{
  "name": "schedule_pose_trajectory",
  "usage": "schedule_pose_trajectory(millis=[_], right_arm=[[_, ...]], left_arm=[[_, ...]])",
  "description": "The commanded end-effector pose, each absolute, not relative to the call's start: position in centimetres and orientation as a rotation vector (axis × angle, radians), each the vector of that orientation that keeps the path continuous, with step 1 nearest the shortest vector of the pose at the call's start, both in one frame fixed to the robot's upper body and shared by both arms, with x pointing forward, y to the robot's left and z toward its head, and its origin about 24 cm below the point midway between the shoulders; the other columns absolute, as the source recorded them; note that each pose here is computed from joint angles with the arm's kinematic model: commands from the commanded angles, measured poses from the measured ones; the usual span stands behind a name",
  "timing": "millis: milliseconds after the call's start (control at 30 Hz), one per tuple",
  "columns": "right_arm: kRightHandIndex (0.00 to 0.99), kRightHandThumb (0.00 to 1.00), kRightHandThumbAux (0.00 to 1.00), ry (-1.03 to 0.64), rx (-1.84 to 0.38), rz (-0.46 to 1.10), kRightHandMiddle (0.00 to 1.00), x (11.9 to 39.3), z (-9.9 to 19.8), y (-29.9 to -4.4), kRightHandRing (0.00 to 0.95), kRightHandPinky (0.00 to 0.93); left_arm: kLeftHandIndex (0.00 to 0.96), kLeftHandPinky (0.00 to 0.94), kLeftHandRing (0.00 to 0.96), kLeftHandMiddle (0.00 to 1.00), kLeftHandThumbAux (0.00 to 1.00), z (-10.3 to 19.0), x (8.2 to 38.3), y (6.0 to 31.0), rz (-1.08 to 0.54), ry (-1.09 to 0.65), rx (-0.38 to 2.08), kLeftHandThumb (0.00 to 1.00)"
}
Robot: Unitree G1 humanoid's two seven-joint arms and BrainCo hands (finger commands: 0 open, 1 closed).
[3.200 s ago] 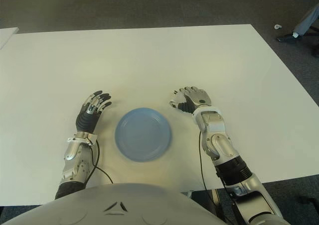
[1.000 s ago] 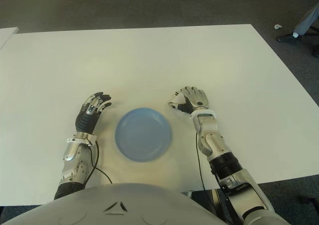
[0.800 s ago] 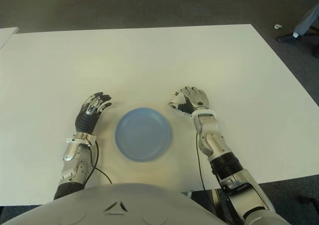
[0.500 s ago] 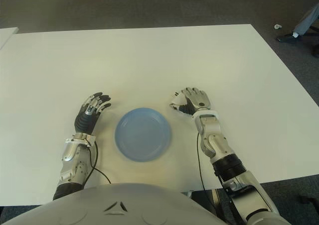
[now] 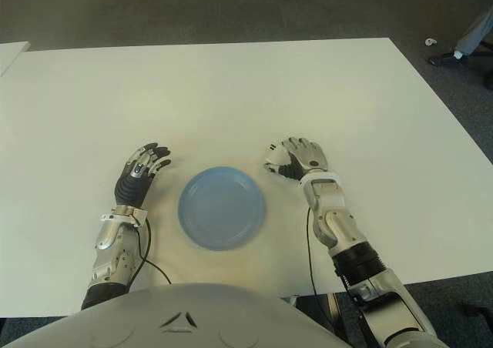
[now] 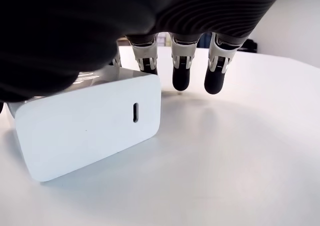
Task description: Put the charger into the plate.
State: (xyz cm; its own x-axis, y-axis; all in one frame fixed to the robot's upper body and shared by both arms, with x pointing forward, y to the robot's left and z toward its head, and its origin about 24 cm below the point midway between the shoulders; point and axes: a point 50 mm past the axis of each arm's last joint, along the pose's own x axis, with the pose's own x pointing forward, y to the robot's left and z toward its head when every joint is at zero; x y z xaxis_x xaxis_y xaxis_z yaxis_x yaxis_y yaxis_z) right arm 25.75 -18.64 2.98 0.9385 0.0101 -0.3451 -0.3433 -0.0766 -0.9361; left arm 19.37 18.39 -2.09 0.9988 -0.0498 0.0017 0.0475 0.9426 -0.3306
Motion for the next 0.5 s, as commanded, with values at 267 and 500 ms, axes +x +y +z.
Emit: schedule_pose_trajectory(millis=[267, 500], right_arm=[[0.0, 0.34, 0.202, 0.297, -1.614, 0.323, 0.0, 25.09, 2.1, -19.07, 0.112, 0.351], [0.0, 0.405, 0.233, 0.273, -1.618, 0.322, 0.095, 24.99, 2.16, -19.01, 0.217, 0.502]], left_arm=[[0.266, 0.279, 0.284, 0.318, 0.469, -2.76, 18.65, 18.67, -0.028, 0.059, -0.344, 0.0], [0.256, 0.267, 0.28, 0.314, 0.465, -2.7, 18.61, 18.76, -0.024, 0.06, -0.344, 0.0]])
